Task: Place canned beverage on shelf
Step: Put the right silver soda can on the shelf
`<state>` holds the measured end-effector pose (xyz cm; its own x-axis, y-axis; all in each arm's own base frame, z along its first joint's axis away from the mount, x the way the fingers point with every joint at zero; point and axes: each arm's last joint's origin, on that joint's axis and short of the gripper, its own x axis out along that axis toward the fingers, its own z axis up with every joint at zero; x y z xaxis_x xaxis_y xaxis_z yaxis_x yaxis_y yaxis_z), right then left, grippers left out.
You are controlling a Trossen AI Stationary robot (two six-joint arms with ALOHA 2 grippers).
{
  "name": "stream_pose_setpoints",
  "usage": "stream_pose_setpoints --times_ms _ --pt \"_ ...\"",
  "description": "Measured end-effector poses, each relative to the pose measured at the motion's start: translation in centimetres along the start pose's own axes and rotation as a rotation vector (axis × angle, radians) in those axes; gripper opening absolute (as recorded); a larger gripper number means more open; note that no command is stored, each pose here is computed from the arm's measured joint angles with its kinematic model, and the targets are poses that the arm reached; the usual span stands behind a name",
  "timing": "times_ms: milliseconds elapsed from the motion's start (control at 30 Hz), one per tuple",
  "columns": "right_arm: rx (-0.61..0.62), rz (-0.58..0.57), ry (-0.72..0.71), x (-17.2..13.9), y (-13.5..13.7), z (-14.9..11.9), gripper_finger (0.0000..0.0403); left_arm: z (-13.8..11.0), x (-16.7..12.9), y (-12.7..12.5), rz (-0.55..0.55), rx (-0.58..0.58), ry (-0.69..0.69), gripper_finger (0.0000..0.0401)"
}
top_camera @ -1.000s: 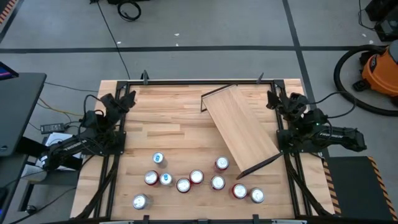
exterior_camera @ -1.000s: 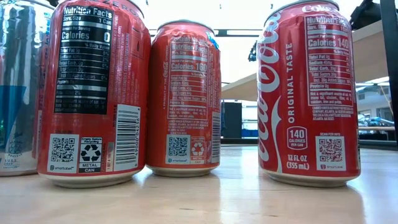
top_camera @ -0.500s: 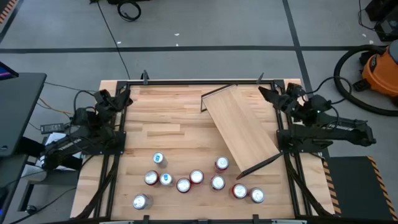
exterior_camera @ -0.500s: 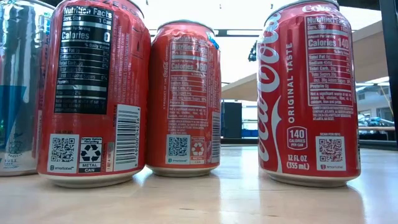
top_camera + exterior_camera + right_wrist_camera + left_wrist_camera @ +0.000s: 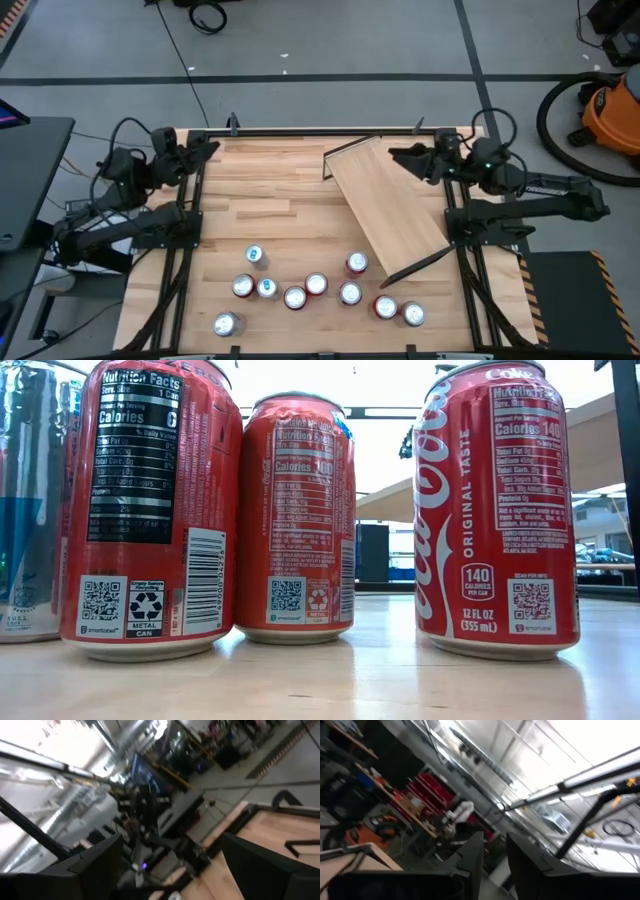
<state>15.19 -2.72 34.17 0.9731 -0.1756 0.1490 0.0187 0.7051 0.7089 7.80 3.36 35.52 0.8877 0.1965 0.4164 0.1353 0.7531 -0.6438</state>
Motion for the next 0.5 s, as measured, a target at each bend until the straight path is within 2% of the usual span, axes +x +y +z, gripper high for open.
stream_pose_setpoints --times_ms 133,500 --pt "-0.019 -0.018 0.09 1.2 1.0 -0.2 0.0348 0.7 1.1 -0.6 0.0 0.02 0.061 0.0094" --pt "-0.114 -0.163 0.249 4.2 5.2 -0.3 0.0348 2.0 4.0 -1.8 0.17 0.1 0.292 0.0094"
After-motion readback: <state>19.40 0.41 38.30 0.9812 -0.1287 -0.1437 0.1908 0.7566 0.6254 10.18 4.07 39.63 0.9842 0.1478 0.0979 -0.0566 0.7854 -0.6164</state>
